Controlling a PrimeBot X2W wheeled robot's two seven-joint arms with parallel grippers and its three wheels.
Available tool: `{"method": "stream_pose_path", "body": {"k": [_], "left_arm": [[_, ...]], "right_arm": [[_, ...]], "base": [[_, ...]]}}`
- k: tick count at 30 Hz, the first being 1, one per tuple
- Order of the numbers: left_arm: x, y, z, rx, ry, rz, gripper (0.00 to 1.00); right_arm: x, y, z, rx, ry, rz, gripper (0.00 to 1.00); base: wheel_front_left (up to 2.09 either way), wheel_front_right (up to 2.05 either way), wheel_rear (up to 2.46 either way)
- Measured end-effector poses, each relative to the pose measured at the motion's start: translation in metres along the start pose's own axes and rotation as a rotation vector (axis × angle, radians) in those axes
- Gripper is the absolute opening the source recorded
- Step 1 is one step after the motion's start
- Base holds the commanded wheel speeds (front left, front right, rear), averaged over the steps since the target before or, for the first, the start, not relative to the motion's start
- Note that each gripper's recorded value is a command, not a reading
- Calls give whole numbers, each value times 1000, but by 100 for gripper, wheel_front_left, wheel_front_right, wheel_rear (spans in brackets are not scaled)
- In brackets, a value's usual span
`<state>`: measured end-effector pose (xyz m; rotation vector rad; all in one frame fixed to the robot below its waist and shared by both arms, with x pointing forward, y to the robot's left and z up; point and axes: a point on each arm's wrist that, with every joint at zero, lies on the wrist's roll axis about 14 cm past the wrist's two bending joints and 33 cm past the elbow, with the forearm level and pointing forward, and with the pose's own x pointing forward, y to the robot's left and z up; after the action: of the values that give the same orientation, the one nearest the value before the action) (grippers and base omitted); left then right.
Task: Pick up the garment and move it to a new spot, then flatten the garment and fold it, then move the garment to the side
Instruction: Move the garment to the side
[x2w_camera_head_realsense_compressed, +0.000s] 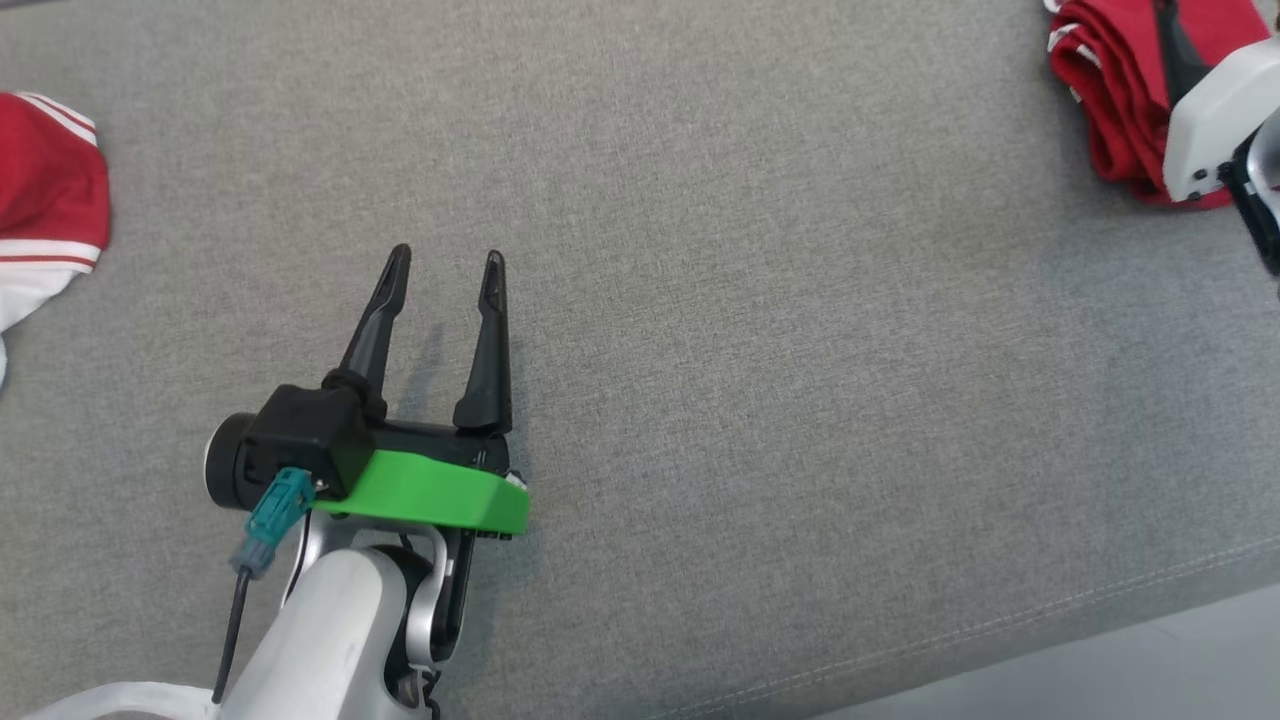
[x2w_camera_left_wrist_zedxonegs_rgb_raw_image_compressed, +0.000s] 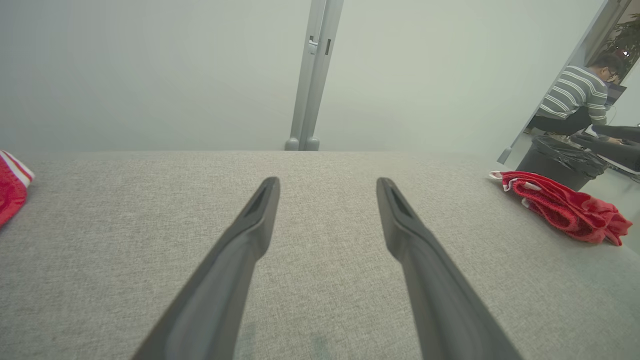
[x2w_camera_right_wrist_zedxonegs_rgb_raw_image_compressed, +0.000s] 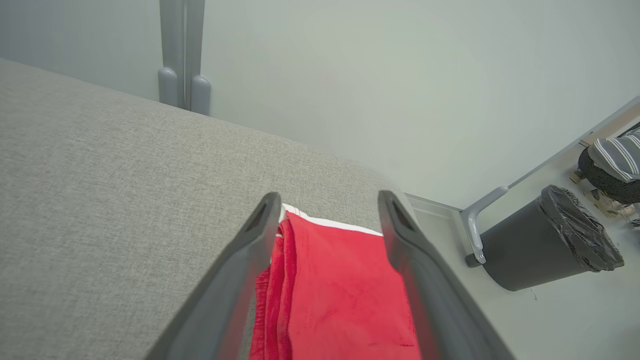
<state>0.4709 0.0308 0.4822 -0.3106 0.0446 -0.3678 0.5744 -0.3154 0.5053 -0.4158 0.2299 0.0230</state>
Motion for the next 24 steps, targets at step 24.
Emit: {"method": "stream_pose_path", "body": {"k": [24], "left_arm": [[-106,69,40,55,-89,322,100]], "right_arm": [[-124,89,75,348,-387,87,100]], "base": [[0,0,0]]}}
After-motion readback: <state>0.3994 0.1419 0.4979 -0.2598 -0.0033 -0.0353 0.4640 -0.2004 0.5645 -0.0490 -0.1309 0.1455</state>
